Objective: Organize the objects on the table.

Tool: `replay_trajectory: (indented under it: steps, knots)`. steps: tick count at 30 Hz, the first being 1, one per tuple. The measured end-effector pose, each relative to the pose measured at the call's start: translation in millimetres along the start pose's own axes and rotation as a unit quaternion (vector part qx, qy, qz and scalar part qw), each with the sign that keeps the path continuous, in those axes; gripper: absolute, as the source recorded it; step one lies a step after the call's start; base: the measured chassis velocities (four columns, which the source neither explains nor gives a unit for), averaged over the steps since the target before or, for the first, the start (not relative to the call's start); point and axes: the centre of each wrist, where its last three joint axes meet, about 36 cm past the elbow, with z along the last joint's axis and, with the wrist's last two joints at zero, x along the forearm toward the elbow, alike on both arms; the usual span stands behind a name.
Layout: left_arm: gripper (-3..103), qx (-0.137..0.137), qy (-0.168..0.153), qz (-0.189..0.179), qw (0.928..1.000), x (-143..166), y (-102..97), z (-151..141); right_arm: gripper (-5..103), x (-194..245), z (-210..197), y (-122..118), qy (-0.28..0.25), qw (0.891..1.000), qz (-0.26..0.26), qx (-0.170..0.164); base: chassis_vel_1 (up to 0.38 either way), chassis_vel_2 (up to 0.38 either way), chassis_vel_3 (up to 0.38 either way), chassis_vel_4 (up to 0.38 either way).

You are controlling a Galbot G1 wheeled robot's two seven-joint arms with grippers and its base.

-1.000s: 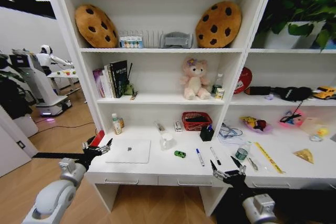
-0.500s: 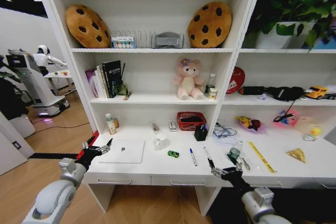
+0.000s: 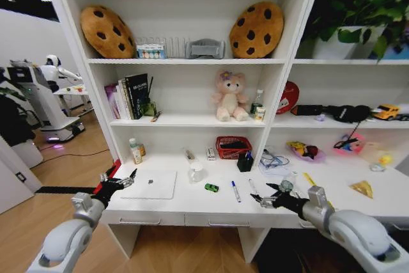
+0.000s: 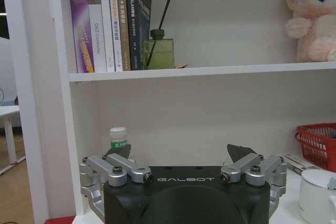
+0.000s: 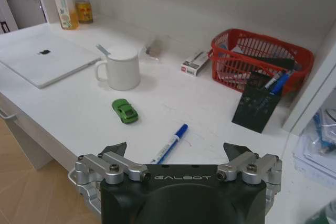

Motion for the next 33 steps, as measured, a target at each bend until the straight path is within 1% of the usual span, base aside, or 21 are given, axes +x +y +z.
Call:
replay_trajectory:
  steps: [1,2,3,4,8,10,11,12,13,14,15,16,17,18,22,23,27,28,30,31,33]
  knots:
    - [100,0.000,0.000,0.000,1.0000,0,0.0,0,100,0,0,0,0.000,1.000,0.000,0.000,0.000,0.000,0.000,0.000]
    - [100,0.000,0.000,0.000,1.0000,0,0.0,0,100,-1,4,-16,0.017,1.000,0.005,-0.001,0.000,0.000,0.000,0.000]
    - [100,0.000,0.000,0.000,1.0000,0,0.0,0,100,-1,4,-16,0.017,1.000,0.005,-0.001,0.000,0.000,0.000,0.000]
    - [100,0.000,0.000,0.000,1.0000,0,0.0,0,100,-5,4,-27,0.028,1.000,0.005,0.001,0.000,0.000,0.000,0.000]
    - [100,0.000,0.000,0.000,1.0000,0,0.0,0,100,-18,5,-38,0.046,0.999,-0.009,0.003,0.000,0.000,0.000,0.000]
    - [100,0.000,0.000,0.000,1.0000,0,0.0,0,100,-37,-1,-41,0.060,0.998,-0.031,0.018,0.000,0.000,0.000,0.000]
    - [100,0.000,0.000,0.000,1.0000,0,0.0,0,100,-37,-1,-41,0.060,0.998,-0.031,0.018,0.000,0.000,0.000,0.000]
    - [100,0.000,0.000,0.000,1.0000,0,0.0,0,100,-44,-6,-41,0.063,0.997,-0.041,0.027,0.000,0.000,0.000,0.000]
    - [100,0.000,0.000,0.000,1.0000,0,-0.1,0,100,-53,-15,-44,0.062,0.996,-0.052,0.048,0.000,0.000,0.000,0.000]
    - [100,0.000,0.000,0.000,1.0000,0,0.0,0,100,-57,-18,-44,0.062,0.995,-0.054,0.056,0.000,0.000,0.000,0.000]
    - [100,0.000,0.000,0.000,1.0000,0,0.0,0,100,-57,-18,-44,0.062,0.995,-0.054,0.056,0.000,0.000,0.000,0.000]
    - [100,0.000,0.000,0.000,1.0000,0,0.0,0,100,-65,-25,-45,0.060,0.994,-0.059,0.073,0.000,0.000,0.000,0.000]
    - [100,0.000,0.000,0.000,1.0000,0,0.0,0,100,-73,-27,-44,0.059,0.993,-0.065,0.080,0.000,0.000,0.000,0.000]
    - [100,0.000,0.000,0.000,1.0000,0,0.0,0,100,-73,-27,-44,0.059,0.993,-0.065,0.080,0.000,0.000,0.000,0.000]
    - [100,0.000,0.000,0.000,1.0000,0,-0.1,0,100,-113,-29,-40,0.045,0.991,-0.093,0.085,0.000,0.000,0.000,0.000]
    - [100,0.000,0.000,0.000,1.0000,0,-0.1,0,100,-113,-29,-40,0.045,0.991,-0.093,0.085,0.000,0.000,0.000,0.000]
    - [100,0.000,0.000,0.000,1.0000,0,-0.1,0,100,-153,-38,-35,0.034,0.988,-0.120,0.094,0.000,0.000,0.000,0.000]
    - [100,0.000,0.000,0.000,1.0000,0,-0.1,0,100,-153,-38,-35,0.034,0.988,-0.120,0.094,0.000,0.000,0.000,0.000]
    - [100,0.000,0.000,0.000,1.0000,0,0.0,0,100,-189,-54,-30,0.027,0.985,-0.140,0.102,0.000,0.000,0.000,0.000]
    - [100,0.000,0.000,0.000,1.0000,0,0.0,0,100,-189,-54,-30,0.027,0.985,-0.140,0.102,0.000,0.000,0.000,0.000]
    - [100,0.000,0.000,0.000,1.0000,0,-0.1,0,100,-219,-59,-26,0.040,0.982,-0.156,0.101,0.000,0.000,0.000,0.000]
